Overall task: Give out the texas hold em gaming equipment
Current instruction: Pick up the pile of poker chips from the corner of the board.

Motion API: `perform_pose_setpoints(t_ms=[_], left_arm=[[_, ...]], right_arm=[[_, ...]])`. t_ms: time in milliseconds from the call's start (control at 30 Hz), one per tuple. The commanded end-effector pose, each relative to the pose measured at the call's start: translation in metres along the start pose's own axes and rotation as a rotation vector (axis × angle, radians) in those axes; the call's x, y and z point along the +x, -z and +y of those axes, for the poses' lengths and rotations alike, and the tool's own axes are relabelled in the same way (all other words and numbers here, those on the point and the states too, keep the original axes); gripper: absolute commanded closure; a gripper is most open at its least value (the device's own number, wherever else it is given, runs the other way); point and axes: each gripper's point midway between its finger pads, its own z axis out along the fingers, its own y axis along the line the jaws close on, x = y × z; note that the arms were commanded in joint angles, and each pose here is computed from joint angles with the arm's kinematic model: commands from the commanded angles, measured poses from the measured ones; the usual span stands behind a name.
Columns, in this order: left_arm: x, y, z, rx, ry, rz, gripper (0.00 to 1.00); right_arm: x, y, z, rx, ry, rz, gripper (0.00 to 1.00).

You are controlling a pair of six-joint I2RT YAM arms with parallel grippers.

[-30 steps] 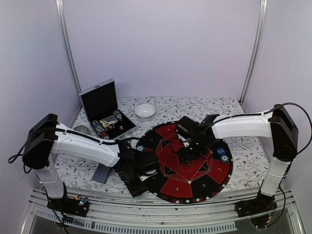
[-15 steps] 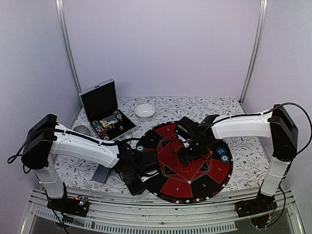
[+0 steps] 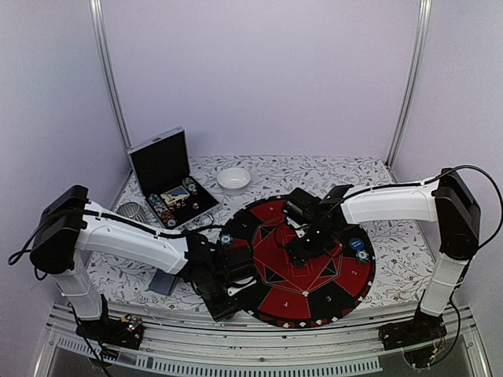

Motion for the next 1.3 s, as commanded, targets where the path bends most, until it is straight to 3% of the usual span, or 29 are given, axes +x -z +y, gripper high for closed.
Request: perform_pose_setpoints(t_ms=[0, 200, 500, 1267], left_arm=[[0.030, -0.023, 0.005, -0.043, -0.008, 0.118, 0.37], [0.040, -0.028, 0.013, -0.099, -0.014, 0.162, 0.45], [0.037, -0.021, 0.005, -0.077, -0.024, 0.137, 0.59], [0.005, 0.020, 0.025, -0.067, 0.056, 0.008, 0.61]], right_arm=[[0.007, -0.008, 0.001, -0.001, 0.013, 0.030, 0.21], [0.006, -0.009, 0.002, -0.005, 0.016, 0.032, 0.21], [0.004, -0.007, 0.002, -0.006, 0.019, 0.030, 0.21], [0.000, -0.004, 0.000, 0.012, 0.022, 0.025, 0.21]])
